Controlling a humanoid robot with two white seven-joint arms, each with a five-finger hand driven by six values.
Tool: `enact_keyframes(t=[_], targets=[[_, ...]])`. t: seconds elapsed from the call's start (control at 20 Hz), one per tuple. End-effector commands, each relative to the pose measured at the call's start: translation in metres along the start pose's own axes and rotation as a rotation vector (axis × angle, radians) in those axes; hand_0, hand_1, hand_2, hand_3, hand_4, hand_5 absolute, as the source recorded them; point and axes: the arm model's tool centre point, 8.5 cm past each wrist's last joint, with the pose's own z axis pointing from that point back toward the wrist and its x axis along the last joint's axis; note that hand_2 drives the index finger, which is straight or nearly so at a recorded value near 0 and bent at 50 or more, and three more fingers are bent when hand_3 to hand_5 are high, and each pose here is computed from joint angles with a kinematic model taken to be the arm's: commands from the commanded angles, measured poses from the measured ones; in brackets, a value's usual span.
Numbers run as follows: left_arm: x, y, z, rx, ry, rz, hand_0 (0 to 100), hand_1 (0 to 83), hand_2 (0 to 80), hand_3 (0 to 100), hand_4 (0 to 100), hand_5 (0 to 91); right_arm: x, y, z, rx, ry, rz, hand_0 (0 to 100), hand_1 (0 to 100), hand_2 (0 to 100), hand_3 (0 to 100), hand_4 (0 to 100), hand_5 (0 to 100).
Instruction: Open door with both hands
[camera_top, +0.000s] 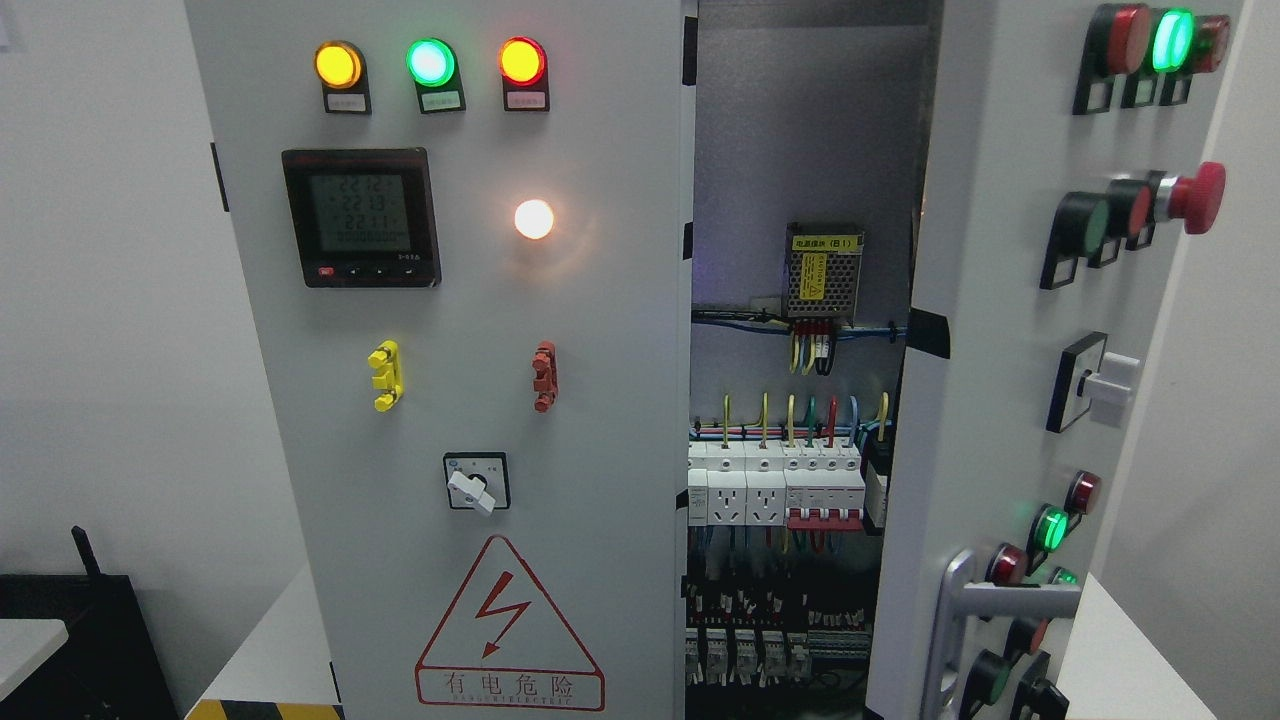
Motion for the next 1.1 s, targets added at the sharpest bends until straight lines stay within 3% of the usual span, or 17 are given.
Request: enact_keyframes(t=[0.0, 0.2, 0.4, 0.75, 0.9, 1.05], targets=[[0.158, -0.12, -0.174, -0.538, 0.044, -0.248, 0, 0.0, 0.0, 0, 0, 0.0, 0.0, 0.0, 0.0, 0.0, 0.001, 0.0, 39, 0, 0, 0, 0, 0], [0.167, -0.146, -0.192, -0.624, 0.06, -0.262, 0, 0.0, 0.0, 0, 0, 0.0, 0.0, 0.0, 0.0, 0.0, 0.001, 0.0, 39, 0, 0, 0, 0, 0], [0.154, -0.148, -0.193, -0.648, 0.092, -0.244, 0, 0.0, 0.0, 0, 0, 0.0, 0.0, 0.0, 0.0, 0.0, 0.001, 0.0, 39, 0, 0, 0, 0, 0], [0.137, -0.141, -0.182, -0.628, 0.157, -0.243, 0, 0.0, 0.0, 0, 0, 0.0, 0.0, 0.0, 0.0, 0.0, 0.0, 0.0, 39, 0, 0, 0, 0, 0], [0.114, -0.12, -0.16, -0.575, 0.134, -0.211, 0, 0.0, 0.0, 0, 0, 0.0, 0.001, 0.0, 0.0, 0.0, 0.0, 0.0, 39, 0, 0, 0, 0, 0], [0.054, -0.103, -0.155, -0.565, 0.104, -0.27, 0, 0.0, 0.0, 0, 0, 0.0, 0.0, 0.0, 0.0, 0.0, 0.001, 0.0, 39, 0, 0, 0, 0, 0]])
